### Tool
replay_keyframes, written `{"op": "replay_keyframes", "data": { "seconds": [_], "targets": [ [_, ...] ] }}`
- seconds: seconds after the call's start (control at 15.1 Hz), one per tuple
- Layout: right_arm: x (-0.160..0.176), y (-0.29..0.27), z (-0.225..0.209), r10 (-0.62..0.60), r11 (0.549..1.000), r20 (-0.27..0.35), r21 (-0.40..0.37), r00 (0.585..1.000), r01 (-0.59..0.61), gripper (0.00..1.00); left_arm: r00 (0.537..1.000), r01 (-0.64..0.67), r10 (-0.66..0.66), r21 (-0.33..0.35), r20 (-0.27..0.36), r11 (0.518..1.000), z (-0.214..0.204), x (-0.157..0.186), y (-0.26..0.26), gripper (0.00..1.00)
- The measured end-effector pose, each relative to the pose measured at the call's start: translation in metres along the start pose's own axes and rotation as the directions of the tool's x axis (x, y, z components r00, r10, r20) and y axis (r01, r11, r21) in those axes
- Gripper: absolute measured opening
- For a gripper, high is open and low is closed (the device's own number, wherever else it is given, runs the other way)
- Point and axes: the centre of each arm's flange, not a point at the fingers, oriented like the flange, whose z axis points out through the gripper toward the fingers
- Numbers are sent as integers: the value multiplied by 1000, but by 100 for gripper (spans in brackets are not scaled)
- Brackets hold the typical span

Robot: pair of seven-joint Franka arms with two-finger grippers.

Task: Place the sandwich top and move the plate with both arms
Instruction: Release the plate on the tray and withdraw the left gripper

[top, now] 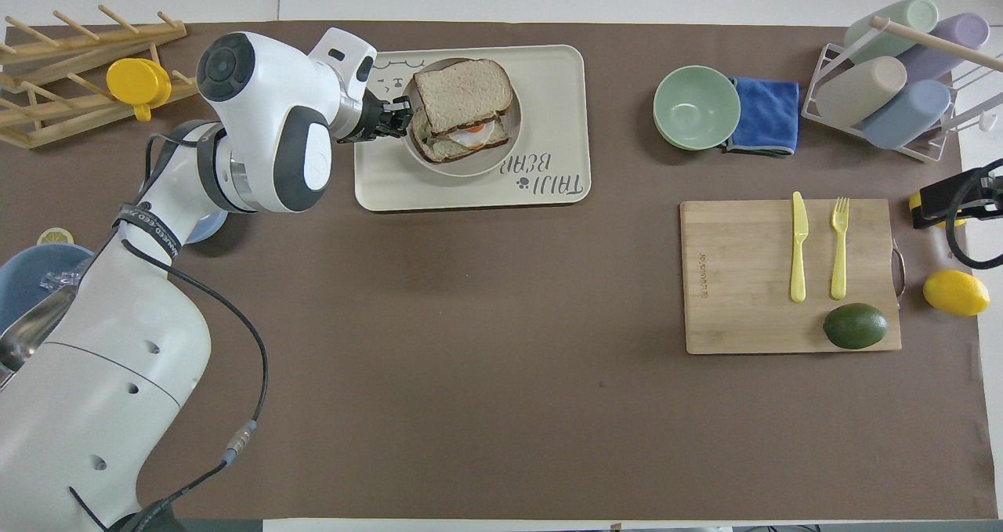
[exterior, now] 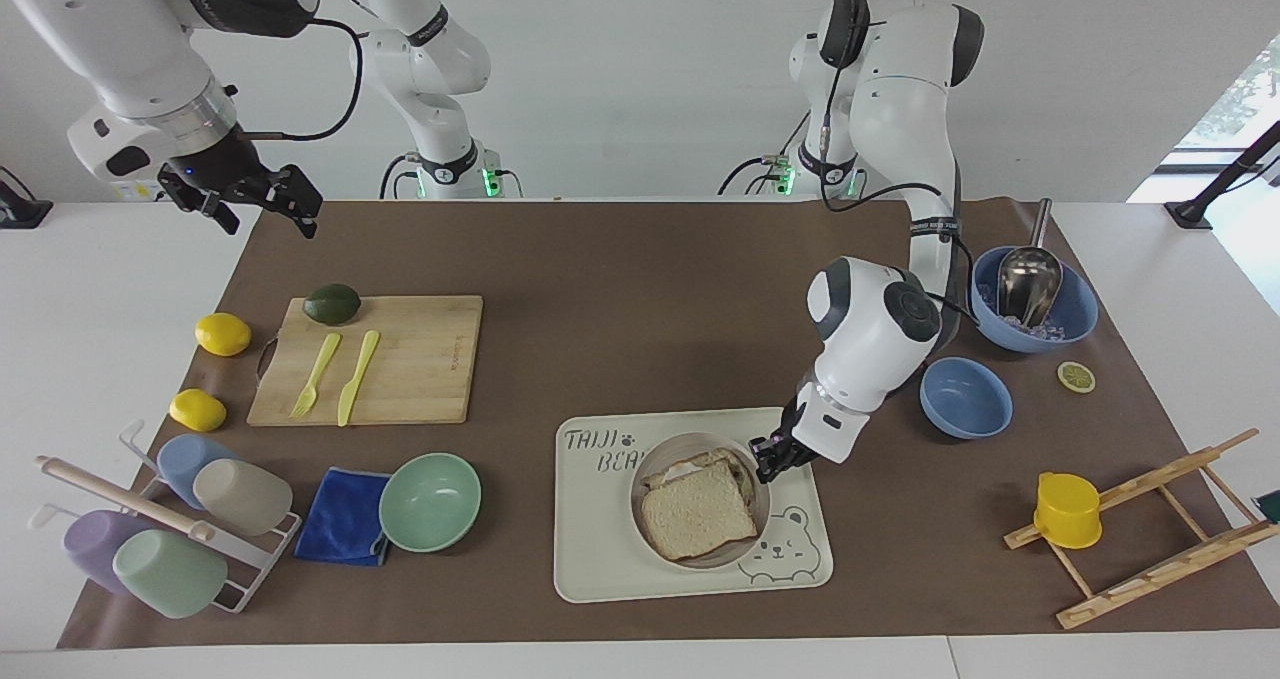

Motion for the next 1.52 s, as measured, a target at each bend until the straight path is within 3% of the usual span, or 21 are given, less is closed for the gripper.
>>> {"op": "replay_keyframes", "data": {
  "seconds": [0.2,0.26,0.79,0.86,1.13,1.52],
  "targets": [
    [0,0,0,0,1000,0,0,1000,0,100,998,-56,56,5,7,998,5,-3,-4,3],
    [0,0,0,0,1000,0,0,1000,0,100,998,-65,64,7,10,998,7,-4,-5,8],
    [0,0,0,0,1000,0,0,1000,0,100,998,-57,57,13,9,998,-10,1,-16,94],
    [0,0,0,0,1000,0,0,1000,0,100,999,-46,46,14,9,999,-21,6,-23,100],
    [0,0,0,0,1000,0,0,1000,0,100,1000,-13,12,46,11,999,-96,22,-56,100],
    [0,0,0,0,1000,0,0,1000,0,100,999,-25,15,222,45,975,-227,6,-95,100]
  ]
}}
